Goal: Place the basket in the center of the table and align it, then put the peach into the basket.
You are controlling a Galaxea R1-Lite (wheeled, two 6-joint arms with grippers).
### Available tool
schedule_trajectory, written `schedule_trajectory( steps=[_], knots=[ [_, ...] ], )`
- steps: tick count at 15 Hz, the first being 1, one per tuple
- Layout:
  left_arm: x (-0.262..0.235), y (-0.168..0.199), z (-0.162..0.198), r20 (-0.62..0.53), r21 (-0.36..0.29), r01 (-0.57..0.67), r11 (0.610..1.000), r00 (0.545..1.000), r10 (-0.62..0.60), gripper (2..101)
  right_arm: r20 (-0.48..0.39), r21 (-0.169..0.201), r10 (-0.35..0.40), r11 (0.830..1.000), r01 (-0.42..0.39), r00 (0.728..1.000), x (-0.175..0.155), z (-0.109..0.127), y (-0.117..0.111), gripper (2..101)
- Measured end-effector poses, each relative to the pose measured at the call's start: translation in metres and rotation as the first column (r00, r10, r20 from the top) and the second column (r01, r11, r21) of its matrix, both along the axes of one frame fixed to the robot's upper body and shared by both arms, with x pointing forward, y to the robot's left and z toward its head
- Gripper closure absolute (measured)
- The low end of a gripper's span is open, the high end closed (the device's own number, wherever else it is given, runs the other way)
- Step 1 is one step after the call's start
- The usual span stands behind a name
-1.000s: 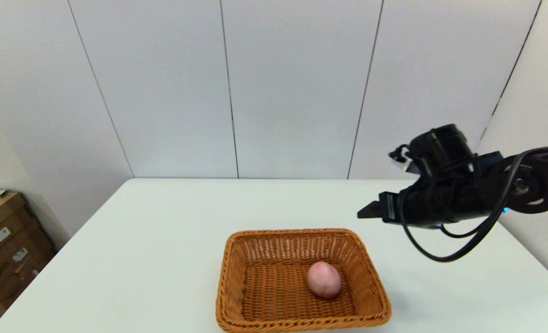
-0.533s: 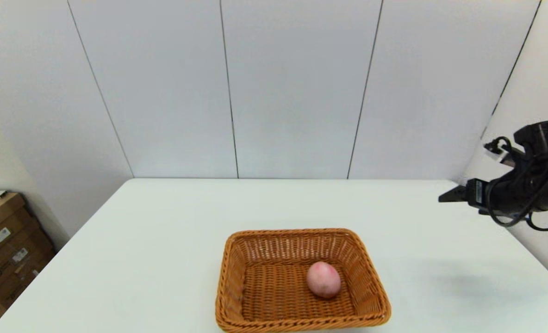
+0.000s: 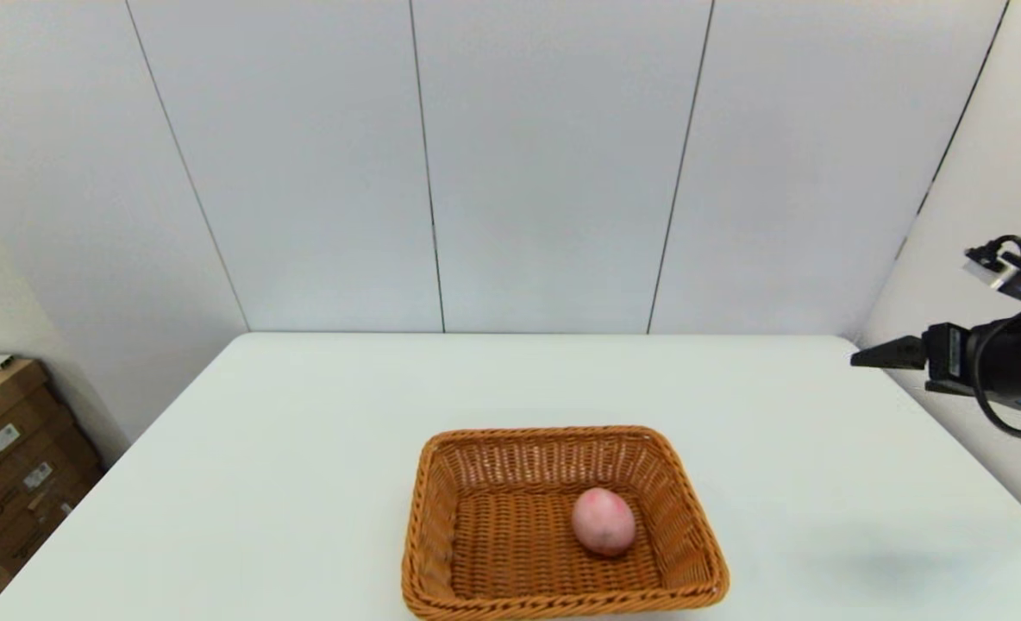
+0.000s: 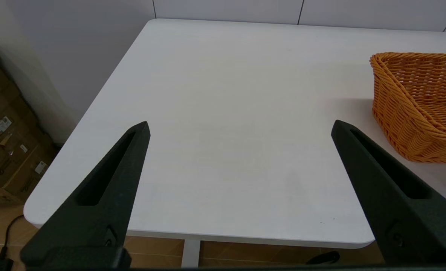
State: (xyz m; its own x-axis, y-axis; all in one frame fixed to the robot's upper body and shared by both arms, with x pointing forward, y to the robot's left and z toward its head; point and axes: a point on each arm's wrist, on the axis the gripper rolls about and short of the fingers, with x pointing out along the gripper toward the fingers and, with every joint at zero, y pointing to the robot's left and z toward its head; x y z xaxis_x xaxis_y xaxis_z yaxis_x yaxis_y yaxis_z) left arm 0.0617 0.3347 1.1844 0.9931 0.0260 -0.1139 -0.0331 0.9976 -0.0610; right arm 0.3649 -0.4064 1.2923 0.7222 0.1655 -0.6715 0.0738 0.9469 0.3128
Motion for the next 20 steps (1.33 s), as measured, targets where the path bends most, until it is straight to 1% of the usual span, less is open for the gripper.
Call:
schedule_trajectory(
  steps=[2,4,6,8,11,13,14,15,17,20],
  knots=[
    [0.000,0.000,0.000,0.000,0.000,0.000,1.000,1.000,0.000,5.4,0.061,-0.026,0.017,1.000,-0.016,0.998,-0.032,0.016,0.009,6.1],
    [0.000,0.000,0.000,0.000,0.000,0.000,1.000,1.000,0.000,5.4,0.121,-0.063,0.036,0.998,-0.028,0.992,-0.071,0.025,0.020,5.6],
    [0.000,0.000,0.000,0.000,0.001,0.000,1.000,1.000,0.000,5.4,0.182,-0.093,0.048,0.995,-0.031,0.982,-0.111,0.029,0.033,5.3],
    [0.000,0.000,0.000,0.000,0.000,0.000,1.000,1.000,0.000,5.4,0.252,-0.137,0.052,0.990,-0.018,0.966,-0.152,0.028,0.047,5.2],
    [0.000,0.000,0.000,0.000,0.000,0.000,1.000,1.000,0.000,5.4,0.365,-0.211,0.037,0.977,0.044,0.930,-0.212,0.013,0.063,5.2],
    [0.000,0.000,0.000,0.000,0.000,0.000,1.000,1.000,0.000,5.4,0.414,-0.248,-0.009,0.961,0.122,0.910,-0.241,-0.012,0.067,5.2],
    [0.000,0.000,0.000,0.000,0.000,0.000,1.000,1.000,0.000,5.4,0.435,-0.254,-0.045,0.952,0.171,0.899,-0.249,-0.024,0.068,5.2],
    [0.000,0.000,0.000,0.001,0.001,0.000,1.000,1.000,0.000,5.4,0.467,-0.253,-0.065,0.946,0.204,0.882,-0.254,-0.031,0.068,5.2],
    [0.000,0.000,0.000,0.001,0.000,0.000,1.000,1.000,0.000,5.4,0.511,-0.256,-0.040,0.947,0.196,0.859,-0.269,-0.045,0.070,5.2],
    [0.000,0.000,0.000,0.000,0.000,-0.001,1.000,1.000,0.001,5.4,0.534,-0.263,0.001,0.951,0.165,0.845,-0.279,-0.056,0.071,5.2]
  ],
)
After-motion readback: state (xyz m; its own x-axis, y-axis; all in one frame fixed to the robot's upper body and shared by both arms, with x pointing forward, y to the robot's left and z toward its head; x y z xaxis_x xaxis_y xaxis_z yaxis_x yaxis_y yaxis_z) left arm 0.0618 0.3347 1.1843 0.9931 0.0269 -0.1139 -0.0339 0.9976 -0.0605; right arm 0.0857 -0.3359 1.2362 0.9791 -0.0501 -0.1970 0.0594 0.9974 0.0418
